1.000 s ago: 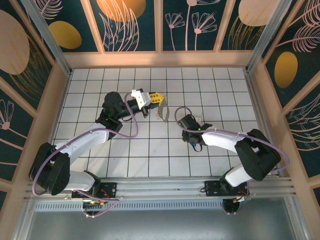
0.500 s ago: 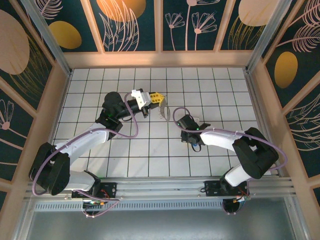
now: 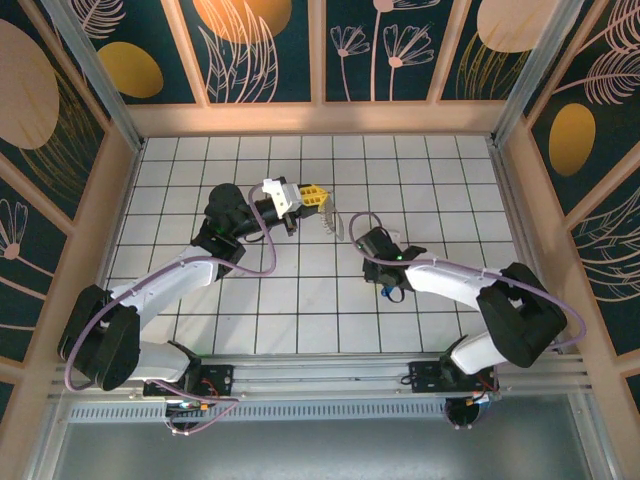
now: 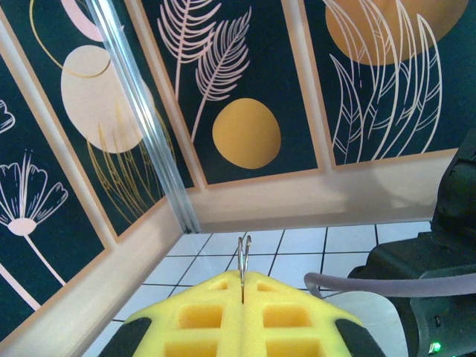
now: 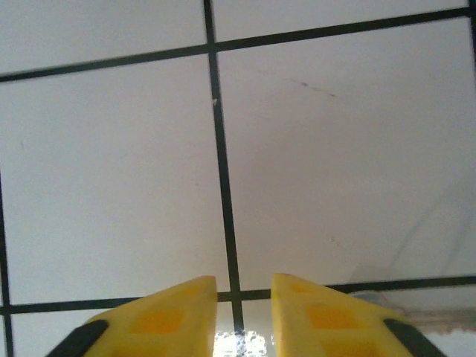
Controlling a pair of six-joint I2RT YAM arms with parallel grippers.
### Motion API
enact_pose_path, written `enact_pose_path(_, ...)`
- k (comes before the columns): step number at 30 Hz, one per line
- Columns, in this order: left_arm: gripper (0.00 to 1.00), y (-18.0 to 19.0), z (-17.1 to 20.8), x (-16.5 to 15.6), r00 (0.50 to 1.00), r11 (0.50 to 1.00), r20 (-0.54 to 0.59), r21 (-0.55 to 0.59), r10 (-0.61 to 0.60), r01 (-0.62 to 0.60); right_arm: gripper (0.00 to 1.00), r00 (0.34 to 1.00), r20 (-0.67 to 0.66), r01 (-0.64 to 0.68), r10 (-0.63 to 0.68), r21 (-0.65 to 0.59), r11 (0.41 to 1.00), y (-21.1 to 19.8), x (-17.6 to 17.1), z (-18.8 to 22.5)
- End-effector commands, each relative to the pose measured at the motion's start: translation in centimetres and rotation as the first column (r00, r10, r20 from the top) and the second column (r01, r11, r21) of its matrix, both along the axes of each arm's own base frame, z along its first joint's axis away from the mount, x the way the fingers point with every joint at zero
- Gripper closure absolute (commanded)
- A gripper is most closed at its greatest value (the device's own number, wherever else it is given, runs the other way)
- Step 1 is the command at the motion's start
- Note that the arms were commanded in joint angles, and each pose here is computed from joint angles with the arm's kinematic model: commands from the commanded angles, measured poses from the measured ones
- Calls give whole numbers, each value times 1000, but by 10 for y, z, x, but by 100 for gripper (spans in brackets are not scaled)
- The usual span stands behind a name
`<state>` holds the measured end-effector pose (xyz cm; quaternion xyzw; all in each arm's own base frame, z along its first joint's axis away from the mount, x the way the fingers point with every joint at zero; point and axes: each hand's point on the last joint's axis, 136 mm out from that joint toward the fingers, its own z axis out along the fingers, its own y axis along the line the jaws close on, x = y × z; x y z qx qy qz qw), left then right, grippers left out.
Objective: Put the keys on the keyring
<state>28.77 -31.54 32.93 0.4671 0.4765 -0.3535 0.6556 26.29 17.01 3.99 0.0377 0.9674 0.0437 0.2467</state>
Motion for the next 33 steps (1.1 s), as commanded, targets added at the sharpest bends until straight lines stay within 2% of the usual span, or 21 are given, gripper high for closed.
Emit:
enact_pose_path(1, 100, 0, 18, -4, 999, 999, 38, -40, -6, 7, 57, 998, 6, 66, -65, -37, 997, -15, -6, 8)
enact_pose_path(5, 100, 0, 18, -4, 999, 999, 36, -41, -7, 9, 50, 988, 0, 156, -156, -51, 986, -35, -14, 2)
enact_pose_path(10, 100, 0, 18, -5, 999, 999, 38, -41, -12, 13, 50, 974, -31, 226, -226, -15, 974, -49, -23, -11)
enact_pose_path(16, 100, -1, 17, -5, 999, 999, 38, -40, -14, 16, 50, 967, -51, 249, -248, 3, 969, -57, -32, -22)
enact_pose_path(22, 100, -1, 18, -5, 999, 999, 32, -44, -17, 19, 52, 973, -28, 229, -228, 45, 972, -50, -21, -21)
enact_pose_path(25, 100, -1, 18, -5, 999, 999, 31, -45, -16, 17, 57, 977, -19, 212, -211, 56, 976, -45, -13, -20)
enact_pose_path(33, 100, 1, 18, -5, 1000, 999, 28, -45, -10, 11, 80, 986, -3, 165, -166, 108, 980, -28, -2, -13)
